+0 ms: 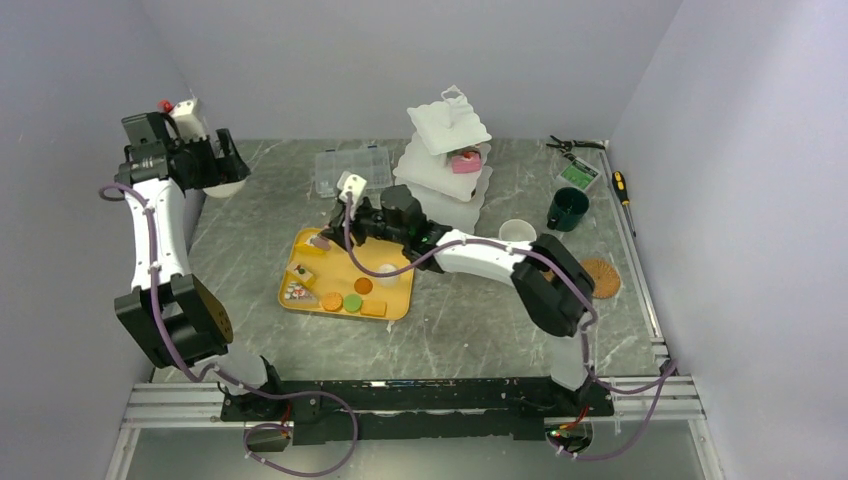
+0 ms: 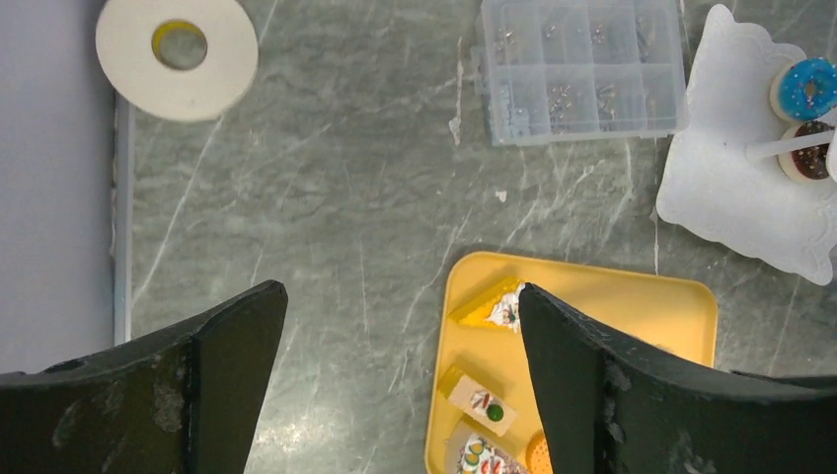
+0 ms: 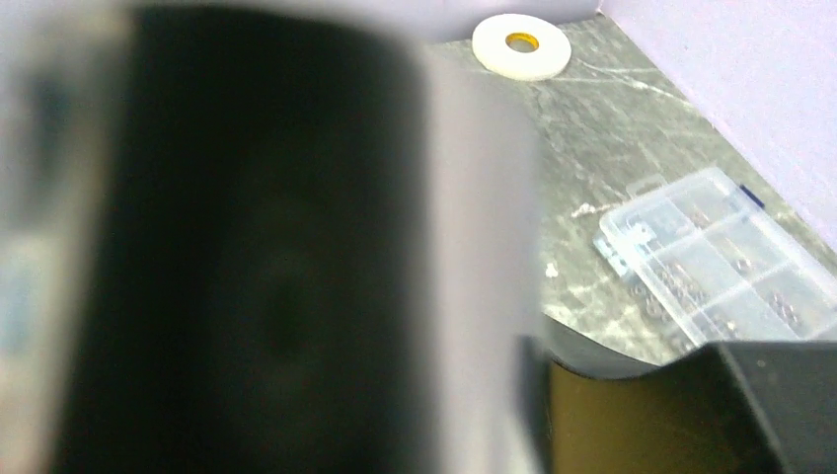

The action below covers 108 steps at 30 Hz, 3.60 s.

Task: Serve the afternoon tea
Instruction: Pick up the desert from the tray, then place the desert on the desert table.

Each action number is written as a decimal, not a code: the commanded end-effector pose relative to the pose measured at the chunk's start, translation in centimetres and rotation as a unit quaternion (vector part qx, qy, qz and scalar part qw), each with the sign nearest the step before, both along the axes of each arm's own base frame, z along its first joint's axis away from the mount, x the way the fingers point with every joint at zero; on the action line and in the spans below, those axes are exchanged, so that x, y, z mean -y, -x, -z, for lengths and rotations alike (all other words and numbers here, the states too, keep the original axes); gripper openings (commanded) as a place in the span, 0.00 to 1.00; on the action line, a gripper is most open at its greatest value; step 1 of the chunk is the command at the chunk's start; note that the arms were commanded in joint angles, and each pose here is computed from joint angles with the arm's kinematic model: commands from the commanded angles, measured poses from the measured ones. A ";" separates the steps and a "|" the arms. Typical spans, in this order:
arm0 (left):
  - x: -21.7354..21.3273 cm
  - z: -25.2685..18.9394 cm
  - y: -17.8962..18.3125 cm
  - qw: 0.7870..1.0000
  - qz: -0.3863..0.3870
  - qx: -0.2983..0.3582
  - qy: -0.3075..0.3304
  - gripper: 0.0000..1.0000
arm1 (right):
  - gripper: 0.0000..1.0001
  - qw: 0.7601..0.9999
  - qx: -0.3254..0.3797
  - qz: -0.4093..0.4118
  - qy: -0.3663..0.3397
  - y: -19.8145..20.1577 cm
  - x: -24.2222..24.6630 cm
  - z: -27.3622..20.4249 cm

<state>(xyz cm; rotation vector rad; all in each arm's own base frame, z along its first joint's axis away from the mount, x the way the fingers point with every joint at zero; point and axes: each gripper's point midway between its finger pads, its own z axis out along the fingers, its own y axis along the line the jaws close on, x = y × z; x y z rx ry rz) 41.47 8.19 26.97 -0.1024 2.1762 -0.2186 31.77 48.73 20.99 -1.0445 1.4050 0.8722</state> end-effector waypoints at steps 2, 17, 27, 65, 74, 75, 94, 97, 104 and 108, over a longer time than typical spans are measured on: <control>-0.2 -1.0 1.1 0.999 0.031 0.024 0.035 0.93 | 0.60 0.996 0.077 -0.036 -0.035 -0.8 -4.0 -3.3; -0.5 -0.7 2.0 0.996 0.046 0.039 0.072 0.93 | 0.63 0.996 0.076 -0.040 -0.014 -3.3 -7.3 1.3; -0.5 -2.1 2.3 0.994 0.051 0.056 0.082 0.93 | 0.66 0.995 0.077 -0.066 0.022 -3.3 -8.1 4.3; -0.5 -3.3 2.6 0.989 0.048 0.074 0.115 0.93 | 0.34 0.963 0.117 0.244 -0.017 -5.6 11.5 -3.5; -0.4 -3.2 2.6 0.989 0.050 0.073 0.119 0.93 | 0.35 0.923 0.116 0.366 -0.020 -5.5 20.9 -2.5; -0.4 -3.2 2.6 0.989 0.050 0.073 0.121 0.93 | 0.35 0.920 0.115 0.374 -0.019 -5.5 21.7 -2.2; 0.1 -3.6 2.7 0.986 0.059 0.082 0.129 0.93 | 0.34 0.888 0.114 0.445 -0.011 -8.5 28.2 0.2; 0.2 -3.8 2.7 0.986 0.064 0.090 0.129 0.93 | 0.34 0.888 0.110 0.446 -0.015 -9.1 28.1 0.6; 0.5 -3.9 2.6 0.984 0.070 0.091 0.137 0.93 | 0.35 0.884 0.105 0.454 -0.027 -10.1 27.9 2.0; 0.4 -3.8 2.6 0.984 0.071 0.092 0.135 0.93 | 0.35 0.877 0.109 0.467 -0.034 -10.5 28.2 2.4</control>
